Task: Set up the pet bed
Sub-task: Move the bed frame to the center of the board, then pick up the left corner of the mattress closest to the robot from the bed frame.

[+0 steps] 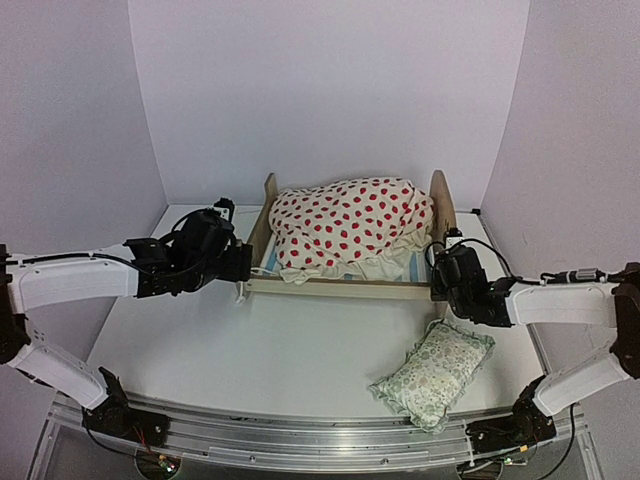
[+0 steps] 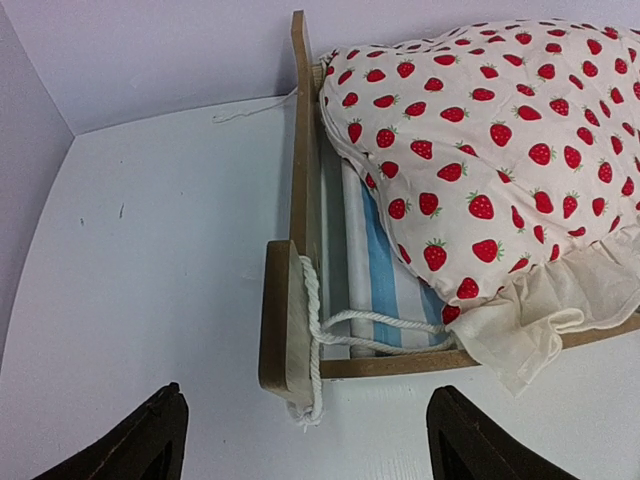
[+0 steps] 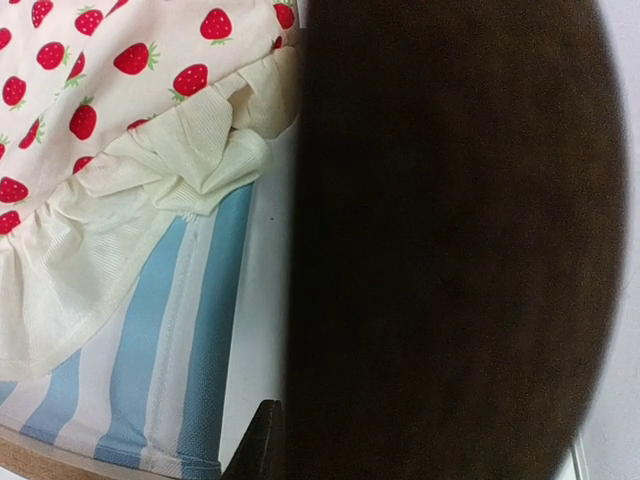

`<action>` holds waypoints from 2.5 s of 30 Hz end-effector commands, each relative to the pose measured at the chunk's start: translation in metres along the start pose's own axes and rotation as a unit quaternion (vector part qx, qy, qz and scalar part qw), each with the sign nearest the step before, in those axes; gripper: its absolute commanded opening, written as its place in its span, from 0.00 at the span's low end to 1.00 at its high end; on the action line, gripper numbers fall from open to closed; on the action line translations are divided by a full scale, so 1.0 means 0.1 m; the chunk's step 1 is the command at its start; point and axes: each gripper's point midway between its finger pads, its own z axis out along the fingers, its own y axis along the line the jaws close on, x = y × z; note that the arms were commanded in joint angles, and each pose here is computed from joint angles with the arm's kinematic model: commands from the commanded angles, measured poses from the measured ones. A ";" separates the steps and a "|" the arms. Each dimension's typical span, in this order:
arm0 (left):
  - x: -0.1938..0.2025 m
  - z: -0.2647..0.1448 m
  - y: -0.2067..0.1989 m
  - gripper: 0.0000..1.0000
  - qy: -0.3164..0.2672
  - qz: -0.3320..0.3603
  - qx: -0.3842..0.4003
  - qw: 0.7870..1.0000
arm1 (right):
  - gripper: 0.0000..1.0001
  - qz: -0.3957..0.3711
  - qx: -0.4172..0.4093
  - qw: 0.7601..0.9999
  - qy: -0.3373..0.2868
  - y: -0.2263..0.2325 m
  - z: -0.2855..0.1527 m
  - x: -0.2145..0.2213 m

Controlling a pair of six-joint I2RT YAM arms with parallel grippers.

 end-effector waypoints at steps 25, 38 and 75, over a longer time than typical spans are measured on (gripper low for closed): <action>0.01 0.83 0.15 0.29 0.002 -0.007 0.038 0.999 | 0.98 -0.029 -0.042 0.997 0.063 -0.55 -0.95 -0.46; 0.05 0.66 0.08 0.00 0.006 -0.037 0.077 0.996 | 0.98 -0.019 -0.240 0.966 0.090 0.86 -1.24 -0.86; 0.51 -0.25 -0.16 0.18 0.014 -0.088 0.150 0.985 | 0.07 -0.135 -0.283 0.944 0.106 3.53 -0.87 -0.31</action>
